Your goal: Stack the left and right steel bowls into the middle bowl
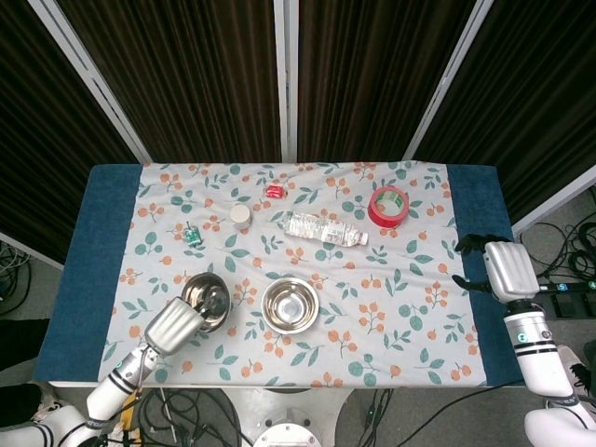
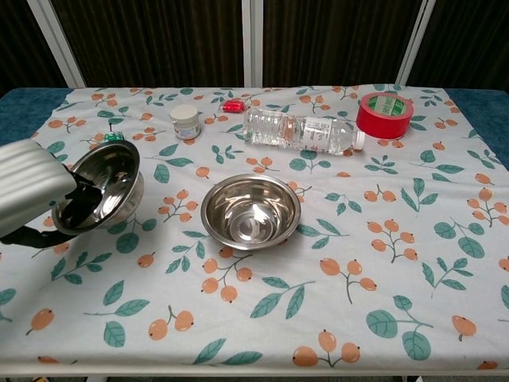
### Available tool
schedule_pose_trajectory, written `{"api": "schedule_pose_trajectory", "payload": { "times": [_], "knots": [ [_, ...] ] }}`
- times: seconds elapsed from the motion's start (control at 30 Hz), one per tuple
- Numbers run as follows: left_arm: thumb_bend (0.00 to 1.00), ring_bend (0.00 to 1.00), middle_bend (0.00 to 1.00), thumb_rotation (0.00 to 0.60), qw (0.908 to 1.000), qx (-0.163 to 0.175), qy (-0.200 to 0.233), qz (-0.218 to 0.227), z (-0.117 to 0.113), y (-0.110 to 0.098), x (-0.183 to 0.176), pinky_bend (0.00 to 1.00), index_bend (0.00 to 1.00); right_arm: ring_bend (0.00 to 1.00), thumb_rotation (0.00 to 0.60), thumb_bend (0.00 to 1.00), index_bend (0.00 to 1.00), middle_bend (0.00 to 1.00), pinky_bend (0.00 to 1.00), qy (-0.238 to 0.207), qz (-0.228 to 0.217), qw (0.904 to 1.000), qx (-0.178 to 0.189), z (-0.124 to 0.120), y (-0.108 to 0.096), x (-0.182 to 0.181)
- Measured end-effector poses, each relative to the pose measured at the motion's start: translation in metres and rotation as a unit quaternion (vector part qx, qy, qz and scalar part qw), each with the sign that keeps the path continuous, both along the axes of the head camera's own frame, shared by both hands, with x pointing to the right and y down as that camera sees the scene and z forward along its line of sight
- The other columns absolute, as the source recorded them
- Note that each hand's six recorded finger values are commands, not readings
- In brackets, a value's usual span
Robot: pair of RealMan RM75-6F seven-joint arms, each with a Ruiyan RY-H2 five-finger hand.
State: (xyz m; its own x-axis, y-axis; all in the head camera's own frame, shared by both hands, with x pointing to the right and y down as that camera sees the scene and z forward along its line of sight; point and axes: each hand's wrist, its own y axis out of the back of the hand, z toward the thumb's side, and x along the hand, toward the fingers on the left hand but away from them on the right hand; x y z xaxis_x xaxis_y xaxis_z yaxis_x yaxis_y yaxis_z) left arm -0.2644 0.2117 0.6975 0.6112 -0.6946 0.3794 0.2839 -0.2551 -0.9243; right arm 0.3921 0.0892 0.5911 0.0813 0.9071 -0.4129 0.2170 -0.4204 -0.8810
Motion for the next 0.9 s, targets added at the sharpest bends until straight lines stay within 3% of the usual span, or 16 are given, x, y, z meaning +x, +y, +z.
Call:
{"api": "schedule_pose_trajectory", "payload": {
  "times": [0.23, 0.4, 0.63, 0.9],
  "knots": [
    [0.35, 1.00, 0.74, 0.600, 0.9978, 0.024, 0.041, 0.045, -0.022, -0.016, 0.051, 1.00, 0.72, 0.41, 0.600, 0.06, 0.45, 0.50, 0.42, -0.014, 0.020, 0.9994, 0.024, -0.011, -0.006, 0.007],
    [0.35, 1.00, 0.74, 0.600, 0.9944, 0.024, 0.065, 0.079, -0.027, -0.018, 0.092, 1.00, 0.72, 0.41, 0.600, 0.06, 0.44, 0.50, 0.42, -0.020, 0.038, 0.9984, 0.038, -0.021, -0.009, 0.019],
    [0.35, 1.00, 0.74, 0.600, 0.9900, 0.004, 0.073, 0.120, -0.011, -0.006, 0.138, 1.00, 0.72, 0.41, 0.600, 0.06, 0.44, 0.50, 0.42, -0.021, 0.058, 0.9972, 0.042, -0.025, -0.008, 0.035],
    [0.35, 1.00, 0.74, 0.600, 0.9879, 0.027, 0.036, 0.149, 0.011, -0.019, 0.149, 1.00, 0.72, 0.41, 0.600, 0.06, 0.44, 0.50, 0.42, -0.020, 0.069, 0.9965, 0.041, -0.023, -0.006, 0.048]
  ]
}}
